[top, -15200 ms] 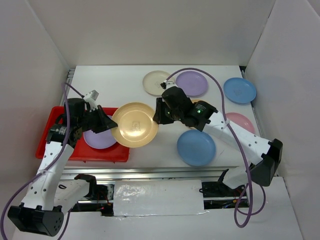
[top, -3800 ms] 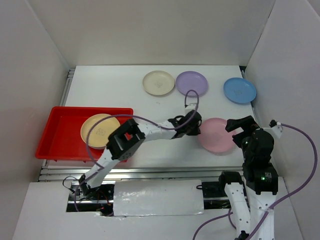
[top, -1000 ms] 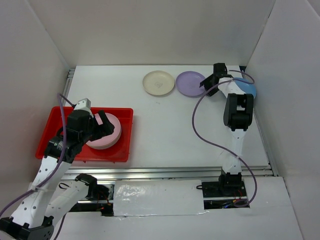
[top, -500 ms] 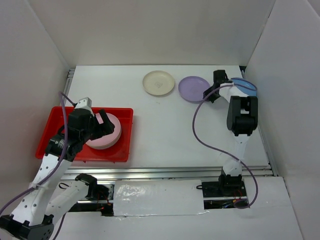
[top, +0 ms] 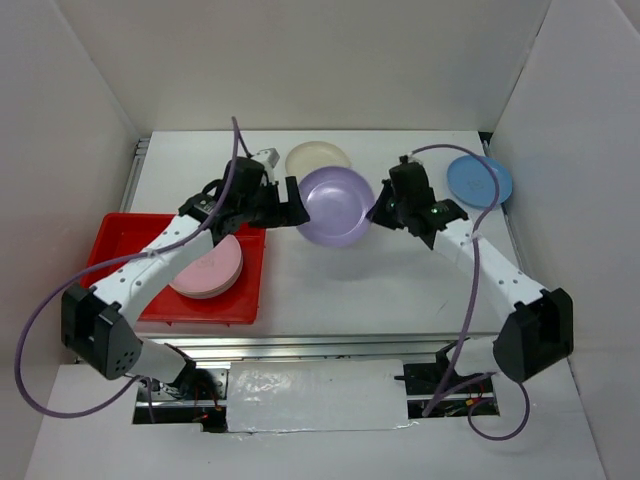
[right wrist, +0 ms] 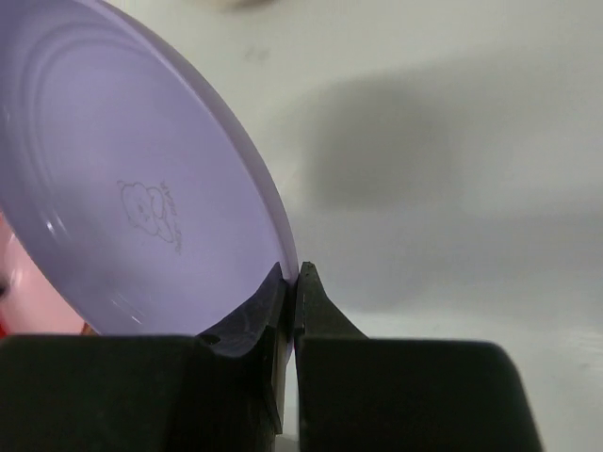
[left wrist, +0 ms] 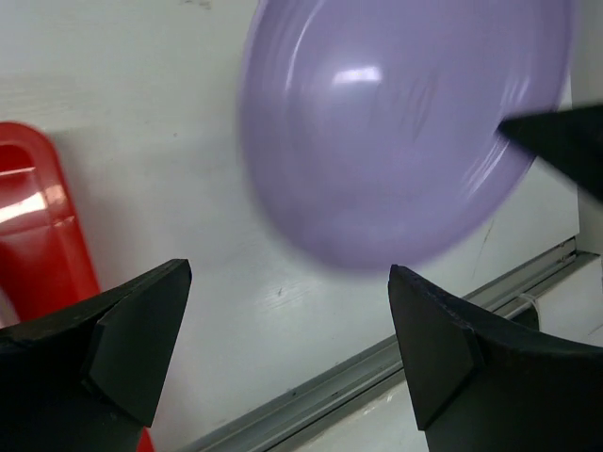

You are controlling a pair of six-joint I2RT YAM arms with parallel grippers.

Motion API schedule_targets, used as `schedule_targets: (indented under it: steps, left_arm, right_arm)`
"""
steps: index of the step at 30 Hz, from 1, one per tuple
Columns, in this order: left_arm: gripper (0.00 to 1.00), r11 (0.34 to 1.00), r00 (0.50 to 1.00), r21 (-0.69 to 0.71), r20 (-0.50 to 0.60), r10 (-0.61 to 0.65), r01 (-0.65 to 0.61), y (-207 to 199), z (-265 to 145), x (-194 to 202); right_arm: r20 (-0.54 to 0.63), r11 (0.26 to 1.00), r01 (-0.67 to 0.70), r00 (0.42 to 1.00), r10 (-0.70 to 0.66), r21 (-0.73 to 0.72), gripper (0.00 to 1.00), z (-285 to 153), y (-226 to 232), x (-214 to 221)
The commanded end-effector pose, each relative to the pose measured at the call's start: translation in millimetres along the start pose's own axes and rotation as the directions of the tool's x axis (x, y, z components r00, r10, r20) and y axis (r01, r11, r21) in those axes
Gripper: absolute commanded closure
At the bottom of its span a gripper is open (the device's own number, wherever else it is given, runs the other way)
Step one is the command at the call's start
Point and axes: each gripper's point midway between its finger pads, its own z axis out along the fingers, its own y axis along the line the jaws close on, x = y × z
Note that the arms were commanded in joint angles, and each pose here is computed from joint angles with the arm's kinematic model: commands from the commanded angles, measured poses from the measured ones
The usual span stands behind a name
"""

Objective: Place the plates into the plastic bin on the countertop

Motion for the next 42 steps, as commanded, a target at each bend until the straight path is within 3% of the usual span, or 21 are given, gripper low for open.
schedule_targets:
  steps: [1, 3, 5, 6, 9, 11, 12, 15, 16, 20, 21, 23, 26, 28, 29, 32, 40, 41, 42]
  left_arm:
    - [0.01, 0.994, 0.995, 0.093, 0.092, 0.040, -0.049, -33.0, 2.2, -33.8]
    - [0.02, 0.999, 0.997, 0.036, 0.067, 0.030, -0.033, -25.8, 15.3, -33.4]
    - [0.12, 0.999, 0.998, 0.020, 0.054, 0.027, -0.028, -23.1, 23.4, -29.1]
    - [0.27, 1.000, 0.998, -0.002, 0.056, 0.020, -0.020, -20.5, 25.0, -26.8]
    - [0.54, 0.997, 0.999, -0.073, 0.044, 0.022, -0.019, -13.2, 27.7, -18.6]
    - [0.54, 0.995, 0.999, -0.098, 0.043, 0.031, -0.027, -11.5, 26.1, -17.0]
    - [0.61, 0.993, 0.999, -0.116, 0.038, 0.038, -0.033, -9.5, 25.7, -14.1]
    - [1.00, 0.989, 0.998, -0.143, 0.047, 0.044, -0.037, -7.9, 21.4, -15.5]
    - [1.00, 0.984, 0.998, -0.177, 0.049, 0.044, -0.035, -1.9, 17.1, -16.6]
    - [1.00, 0.935, 0.994, -0.348, 0.103, -0.029, 0.063, 43.5, -4.4, -23.1]
    - [1.00, 0.909, 0.982, -0.385, 0.152, -0.107, 0.159, 71.0, -13.4, -33.2]
    - [1.00, 0.887, 0.956, -0.375, 0.218, -0.198, 0.269, 100.9, -36.2, -28.7]
    - [1.00, 0.758, 0.835, -0.395, 0.424, -0.351, 0.519, 178.2, -88.7, -27.3]
    - [1.00, 0.705, 0.784, -0.397, 0.493, -0.377, 0.588, 203.3, -113.5, -12.2]
    - [1.00, 0.637, 0.734, -0.409, 0.550, -0.398, 0.653, 229.1, -130.1, -9.4]
    - [1.00, 0.561, 0.683, -0.416, 0.584, -0.439, 0.716, 261.0, -144.9, 9.7]
    - [0.99, 0.541, 0.675, -0.410, 0.530, -0.514, 0.734, 282.3, -133.8, 27.5]
    - [0.84, 0.547, 0.678, -0.409, 0.526, -0.513, 0.731, 281.2, -134.4, 27.3]
    - [0.75, 0.567, 0.681, -0.390, 0.529, -0.507, 0.725, 275.2, -137.2, 24.0]
  right_arm:
    - [-0.054, 0.956, 0.051, 0.996, -0.069, -0.290, 1.00, -36.0, 50.7, 25.7]
    - [-0.061, 0.937, 0.040, 0.996, -0.065, -0.346, 1.00, -50.5, 63.3, 37.1]
    - [-0.055, 0.938, 0.041, 0.996, -0.063, -0.344, 1.00, -57.8, 67.0, 40.5]
    - [-0.046, 0.943, 0.035, 0.998, -0.053, -0.332, 1.00, -59.3, 65.5, 39.3]
    - [-0.027, 0.953, 0.037, 0.999, -0.047, -0.301, 1.00, -61.0, 59.9, 38.7]
    - [-0.024, 0.956, 0.049, 0.998, -0.059, -0.288, 1.00, -62.3, 60.4, 37.6]
    - [-0.030, 0.959, 0.056, 0.997, -0.067, -0.276, 1.00, -61.3, 58.1, 38.8]
    - [-0.020, 0.958, 0.060, 0.997, -0.069, -0.280, 1.00, -64.4, 58.5, 36.4]
    - [-0.017, 0.959, 0.061, 0.998, -0.068, -0.276, 0.99, -64.9, 57.3, 36.3]
    - [0.022, 0.974, 0.044, 0.999, -0.040, -0.220, 0.13, -66.0, 37.9, 29.9]
    - [0.039, 0.975, 0.037, 0.999, -0.029, -0.220, 0.01, -71.0, 34.2, 26.4]
    - [0.044, 0.981, 0.019, 0.999, -0.011, -0.194, 0.00, -67.5, 17.6, 27.6]
    - [0.047, 0.980, 0.010, 0.999, -0.001, -0.197, 0.00, -66.4, 4.2, 28.8]
    - [0.022, 0.980, 0.009, 1.000, -0.005, -0.199, 0.00, -62.0, 0.0, 34.4]
    - [0.014, 0.980, 0.011, 1.000, -0.008, -0.197, 0.00, -59.9, -1.0, 36.3]
    - [0.001, 0.977, 0.017, 1.000, -0.017, -0.213, 0.00, -58.2, 0.7, 40.6]
    - [-0.007, 0.970, 0.039, 0.999, -0.042, -0.242, 0.00, -60.5, 7.1, 40.1]
    - [-0.004, 0.969, 0.041, 0.999, -0.043, -0.243, 0.00, -60.8, 7.6, 39.3]
    - [0.001, 0.968, 0.043, 0.999, -0.044, -0.247, 0.00, -61.0, 8.7, 37.9]
